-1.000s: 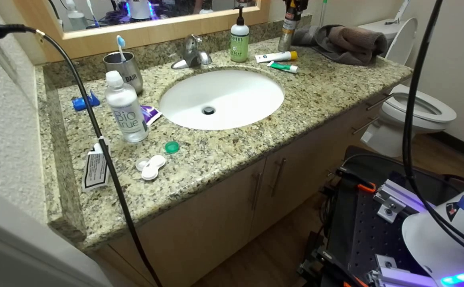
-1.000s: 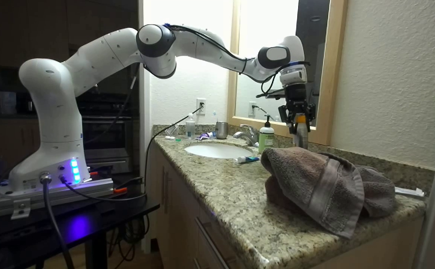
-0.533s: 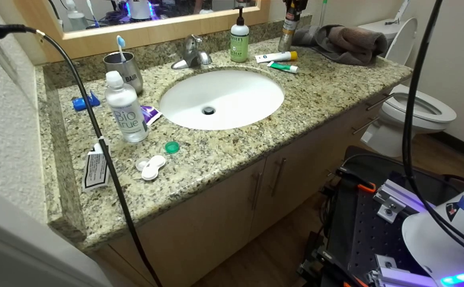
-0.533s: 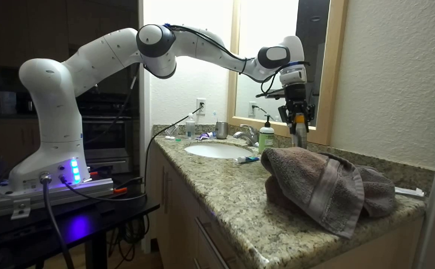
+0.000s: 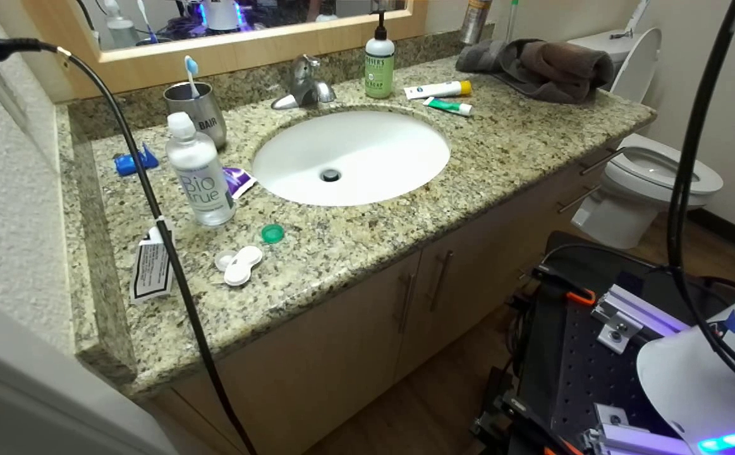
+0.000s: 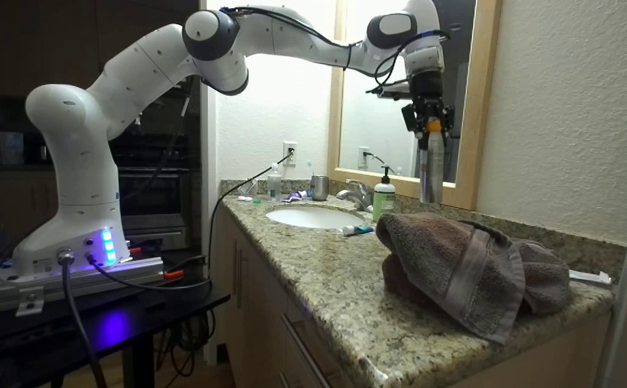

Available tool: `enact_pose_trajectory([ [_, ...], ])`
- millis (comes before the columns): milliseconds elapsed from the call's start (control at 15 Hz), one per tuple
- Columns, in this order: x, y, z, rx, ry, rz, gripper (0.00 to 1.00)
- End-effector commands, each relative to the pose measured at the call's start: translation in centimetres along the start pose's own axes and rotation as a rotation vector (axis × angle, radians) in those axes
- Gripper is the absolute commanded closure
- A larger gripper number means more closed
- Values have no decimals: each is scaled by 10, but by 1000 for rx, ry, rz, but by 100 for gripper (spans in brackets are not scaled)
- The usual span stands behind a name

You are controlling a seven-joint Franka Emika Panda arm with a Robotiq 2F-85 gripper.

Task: Move the silver bottle to the edge near you

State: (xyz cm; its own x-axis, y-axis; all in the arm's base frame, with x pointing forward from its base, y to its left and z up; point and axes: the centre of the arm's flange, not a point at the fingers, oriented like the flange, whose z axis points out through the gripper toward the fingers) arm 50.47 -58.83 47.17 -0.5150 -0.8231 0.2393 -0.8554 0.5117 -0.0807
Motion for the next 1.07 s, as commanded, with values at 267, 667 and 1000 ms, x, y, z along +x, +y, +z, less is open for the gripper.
enact_pose_trajectory([
  [267,40,105,-58,-56,79,-212,69],
  [667,48,157,-54,-220,88,-481,69],
  [1000,45,163,-54,-221,75,-519,69],
])
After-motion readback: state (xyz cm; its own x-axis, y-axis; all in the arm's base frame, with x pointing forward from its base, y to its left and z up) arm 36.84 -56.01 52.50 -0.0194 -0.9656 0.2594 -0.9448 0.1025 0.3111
